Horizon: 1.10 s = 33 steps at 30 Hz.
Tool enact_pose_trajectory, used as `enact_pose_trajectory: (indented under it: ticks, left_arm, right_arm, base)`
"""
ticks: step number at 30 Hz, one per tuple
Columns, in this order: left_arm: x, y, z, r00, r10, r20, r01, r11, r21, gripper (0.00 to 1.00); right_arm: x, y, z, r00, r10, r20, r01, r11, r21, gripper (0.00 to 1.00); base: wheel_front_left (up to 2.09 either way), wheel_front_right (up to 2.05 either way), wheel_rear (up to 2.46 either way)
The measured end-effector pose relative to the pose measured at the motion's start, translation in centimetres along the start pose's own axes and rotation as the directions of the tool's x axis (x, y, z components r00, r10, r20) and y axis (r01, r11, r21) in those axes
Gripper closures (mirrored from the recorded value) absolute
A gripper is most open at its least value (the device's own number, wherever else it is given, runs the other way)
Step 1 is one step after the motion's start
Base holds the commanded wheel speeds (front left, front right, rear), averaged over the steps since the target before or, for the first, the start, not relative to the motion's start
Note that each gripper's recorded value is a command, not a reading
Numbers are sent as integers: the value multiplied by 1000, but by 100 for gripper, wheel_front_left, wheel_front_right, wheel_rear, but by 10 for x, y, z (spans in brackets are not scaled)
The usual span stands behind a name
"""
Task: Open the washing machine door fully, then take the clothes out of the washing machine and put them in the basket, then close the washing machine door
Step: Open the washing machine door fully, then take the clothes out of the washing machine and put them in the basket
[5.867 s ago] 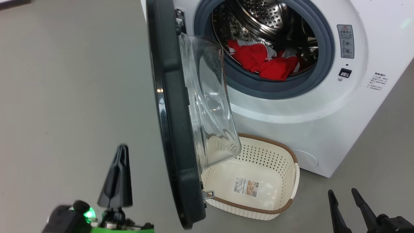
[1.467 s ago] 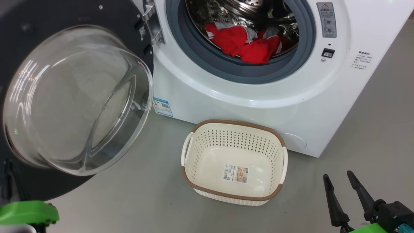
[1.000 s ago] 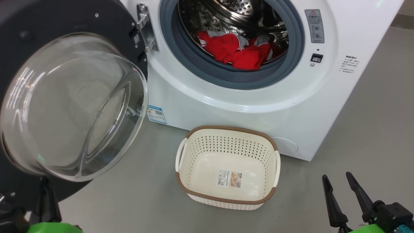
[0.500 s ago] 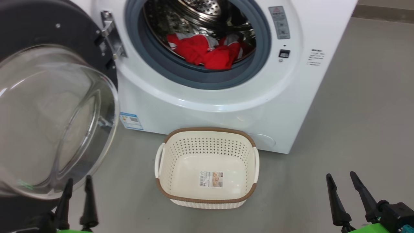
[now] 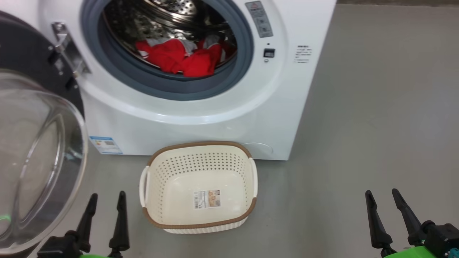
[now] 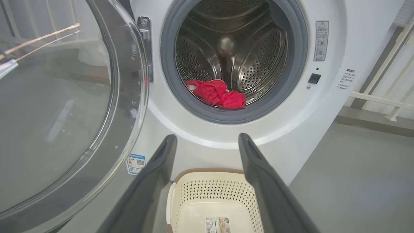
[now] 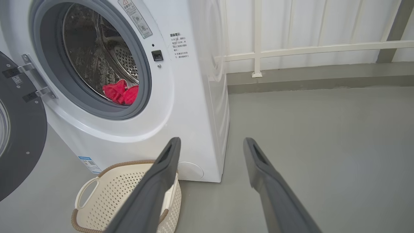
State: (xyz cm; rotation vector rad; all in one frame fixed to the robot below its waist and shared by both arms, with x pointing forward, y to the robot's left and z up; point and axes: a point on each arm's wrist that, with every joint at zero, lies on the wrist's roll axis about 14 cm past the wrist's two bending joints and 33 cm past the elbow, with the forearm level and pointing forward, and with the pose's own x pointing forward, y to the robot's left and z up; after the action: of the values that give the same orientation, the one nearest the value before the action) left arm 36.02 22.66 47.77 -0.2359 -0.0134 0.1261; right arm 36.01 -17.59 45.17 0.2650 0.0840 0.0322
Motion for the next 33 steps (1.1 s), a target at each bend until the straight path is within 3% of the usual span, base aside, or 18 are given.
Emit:
enact_pose_trajectory:
  ticks: [14, 33]
  left_arm:
    - [5, -68, -20, 976, -210, -54, 210, 978, -4, 0]
    - [7, -71, -15, 974, -222, -41, 222, 975, -2, 0]
  right_arm:
    - [-24, -37, 12, 991, -127, 39, 126, 992, 9, 0]
    - [-25, -39, 12, 990, -134, 39, 133, 991, 9, 0]
  base:
    - [0, 0, 0]
    - [0, 0, 0]
